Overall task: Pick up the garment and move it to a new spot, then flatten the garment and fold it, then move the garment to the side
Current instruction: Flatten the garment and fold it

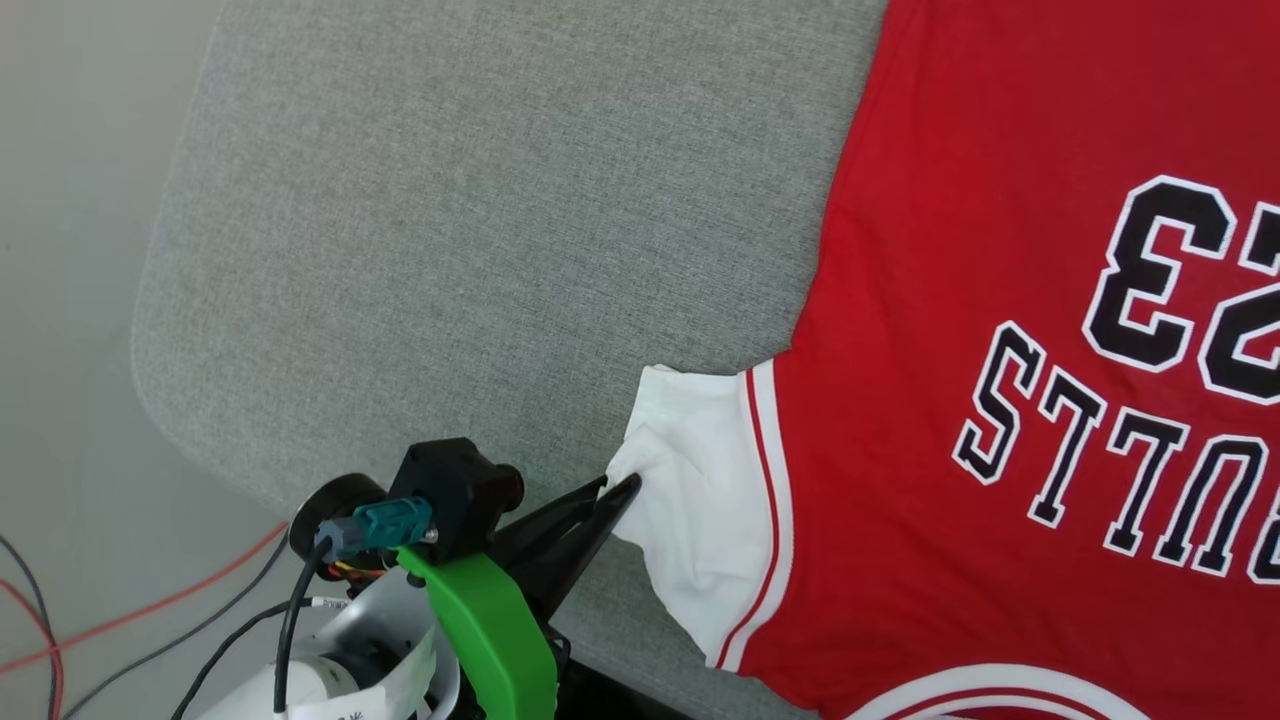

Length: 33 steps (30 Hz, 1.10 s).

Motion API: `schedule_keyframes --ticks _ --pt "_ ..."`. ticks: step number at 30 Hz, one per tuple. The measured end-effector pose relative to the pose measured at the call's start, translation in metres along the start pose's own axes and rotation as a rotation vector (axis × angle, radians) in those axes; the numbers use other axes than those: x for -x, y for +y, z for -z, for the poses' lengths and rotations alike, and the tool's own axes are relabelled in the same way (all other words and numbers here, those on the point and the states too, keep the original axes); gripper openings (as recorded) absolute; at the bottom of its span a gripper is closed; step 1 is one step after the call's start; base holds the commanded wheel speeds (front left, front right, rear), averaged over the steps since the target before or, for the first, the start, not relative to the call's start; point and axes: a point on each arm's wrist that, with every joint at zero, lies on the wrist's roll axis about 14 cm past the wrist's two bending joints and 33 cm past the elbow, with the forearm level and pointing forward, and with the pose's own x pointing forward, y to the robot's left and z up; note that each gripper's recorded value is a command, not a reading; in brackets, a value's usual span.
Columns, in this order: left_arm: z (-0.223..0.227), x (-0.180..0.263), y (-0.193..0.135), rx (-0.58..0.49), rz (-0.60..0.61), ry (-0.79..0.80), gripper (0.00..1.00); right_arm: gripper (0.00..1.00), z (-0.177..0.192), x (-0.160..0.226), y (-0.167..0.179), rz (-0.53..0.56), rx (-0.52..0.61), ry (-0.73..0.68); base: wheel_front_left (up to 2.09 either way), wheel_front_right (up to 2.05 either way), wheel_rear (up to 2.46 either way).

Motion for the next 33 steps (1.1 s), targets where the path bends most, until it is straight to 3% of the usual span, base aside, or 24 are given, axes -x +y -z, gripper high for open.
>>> schedule_keyframes --ticks 2,3,4,20,33 --pt "0.003 -0.001 0.002 0.008 -0.010 0.007 0.00 1.00 0.002 -0.006 0.003 -0.006 0.004 0.012 0.00 0.00 0.00" --pt "0.004 0.000 0.004 0.010 -0.016 0.012 0.00 0.83 0.003 -0.009 0.004 -0.008 0.008 0.019 0.00 0.00 0.00" --pt "0.005 0.000 0.005 0.012 -0.022 0.015 0.00 0.00 0.005 -0.011 0.006 -0.009 0.013 0.029 0.00 0.00 0.00" --pt "-0.013 0.010 0.009 -0.007 -0.049 -0.079 0.00 0.00 0.025 0.009 0.002 0.021 0.072 0.041 0.00 0.00 0.00" --pt "-0.029 0.031 0.003 -0.049 -0.050 -0.165 0.00 0.00 0.094 0.060 -0.014 0.049 0.030 0.089 0.00 0.00 0.00"
